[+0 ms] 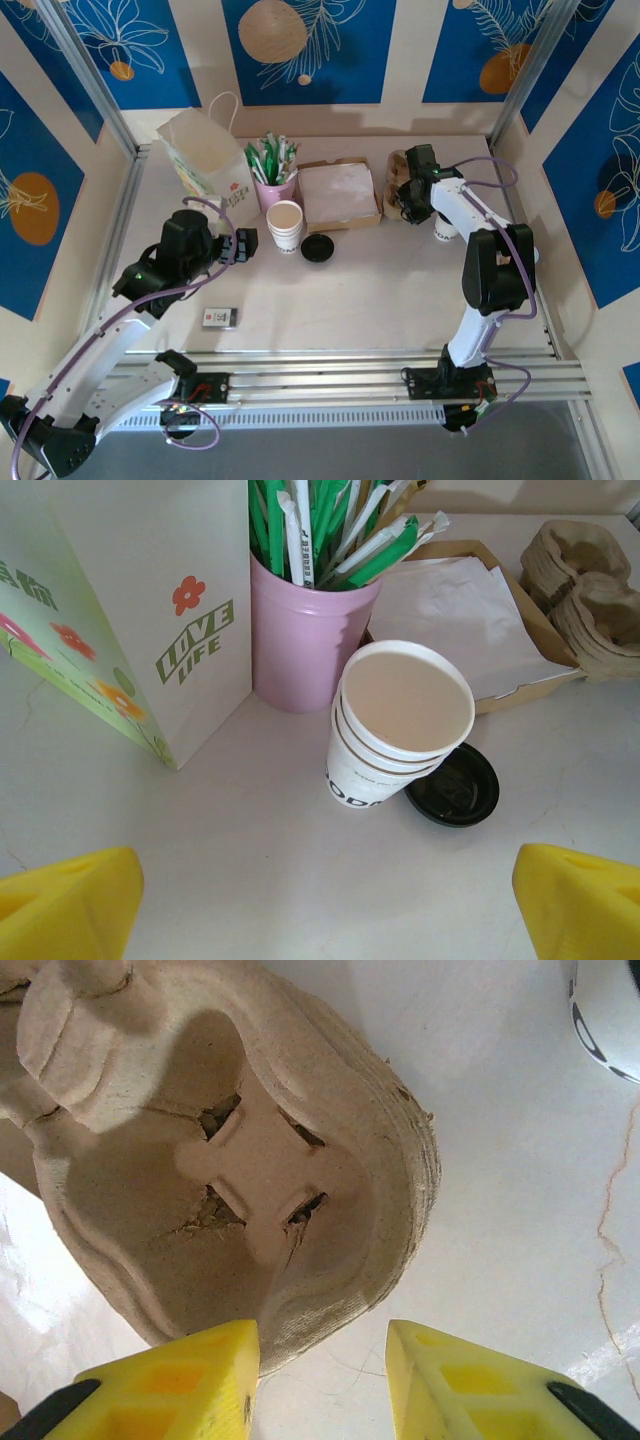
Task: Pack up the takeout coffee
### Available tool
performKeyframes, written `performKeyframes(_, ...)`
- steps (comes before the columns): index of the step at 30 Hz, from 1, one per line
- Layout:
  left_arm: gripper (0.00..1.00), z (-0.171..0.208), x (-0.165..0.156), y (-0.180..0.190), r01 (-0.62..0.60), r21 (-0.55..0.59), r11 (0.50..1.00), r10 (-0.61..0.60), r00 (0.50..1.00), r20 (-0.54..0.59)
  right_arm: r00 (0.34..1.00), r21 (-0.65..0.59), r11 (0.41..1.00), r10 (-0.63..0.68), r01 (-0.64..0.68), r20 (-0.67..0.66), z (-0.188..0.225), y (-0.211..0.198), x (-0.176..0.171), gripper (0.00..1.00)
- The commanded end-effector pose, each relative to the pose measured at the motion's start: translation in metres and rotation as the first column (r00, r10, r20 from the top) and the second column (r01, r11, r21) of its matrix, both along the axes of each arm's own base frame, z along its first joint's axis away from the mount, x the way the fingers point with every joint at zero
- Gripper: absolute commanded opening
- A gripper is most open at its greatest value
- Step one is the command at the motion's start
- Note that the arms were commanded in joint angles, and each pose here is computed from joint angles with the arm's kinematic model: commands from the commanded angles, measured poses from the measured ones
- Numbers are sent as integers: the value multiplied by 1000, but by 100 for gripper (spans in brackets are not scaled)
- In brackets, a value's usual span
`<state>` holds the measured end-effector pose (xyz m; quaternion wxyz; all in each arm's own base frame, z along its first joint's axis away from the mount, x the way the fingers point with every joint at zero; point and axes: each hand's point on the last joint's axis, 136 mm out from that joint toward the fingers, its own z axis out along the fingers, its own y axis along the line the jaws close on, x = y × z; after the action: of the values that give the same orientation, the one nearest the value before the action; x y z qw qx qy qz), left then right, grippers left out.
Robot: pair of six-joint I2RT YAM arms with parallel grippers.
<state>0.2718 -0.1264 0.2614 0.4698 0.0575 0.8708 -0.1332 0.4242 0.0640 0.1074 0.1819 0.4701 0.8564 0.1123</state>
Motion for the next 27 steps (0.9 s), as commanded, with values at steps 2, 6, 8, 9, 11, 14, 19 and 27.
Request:
performKeyframes(2, 95, 0, 3, 0, 11, 12, 1000, -11, 1000, 8, 1000, 28, 1000, -14, 14, -13, -5, 4, 5, 38)
performKeyframes(6, 95, 0, 3, 0, 13, 13, 1000, -13, 1000, 9, 1000, 26, 1000, -17, 18, -19, -8, 4, 5, 38)
performKeyframes(8, 95, -1, 3, 0, 12, 13, 1000, -12, 1000, 8, 1000, 27, 999, -21, 22, -18, -8, 3, 6, 37)
performKeyframes(9, 95, 0, 3, 0, 13, 12, 1000, -13, 1000, 9, 1000, 28, 999, -21, 21, -12, -8, 3, 7, 37)
performKeyframes(11, 95, -1, 3, 0, 13, 13, 1000, -13, 1000, 6, 1000, 22, 1000, -22, 22, -10, -8, 2, 8, 36)
performKeyframes(14, 95, -2, 3, 0, 14, 14, 1000, -14, 1000, 4, 1000, 22, 1000, -15, 15, -10, -9, 1, 11, 34)
performKeyframes(19, 95, -2, 3, 0, 13, 15, 1000, -13, 1000, 5, 1000, 11, 1000, -16, 16, -4, -8, -3, 13, 32)
performKeyframes(27, 95, -3, 4, -1, 15, 18, 1000, -15, 1000, 1, 1000, 15, 1000, -3, 3, 25, -3, -2, 18, 28)
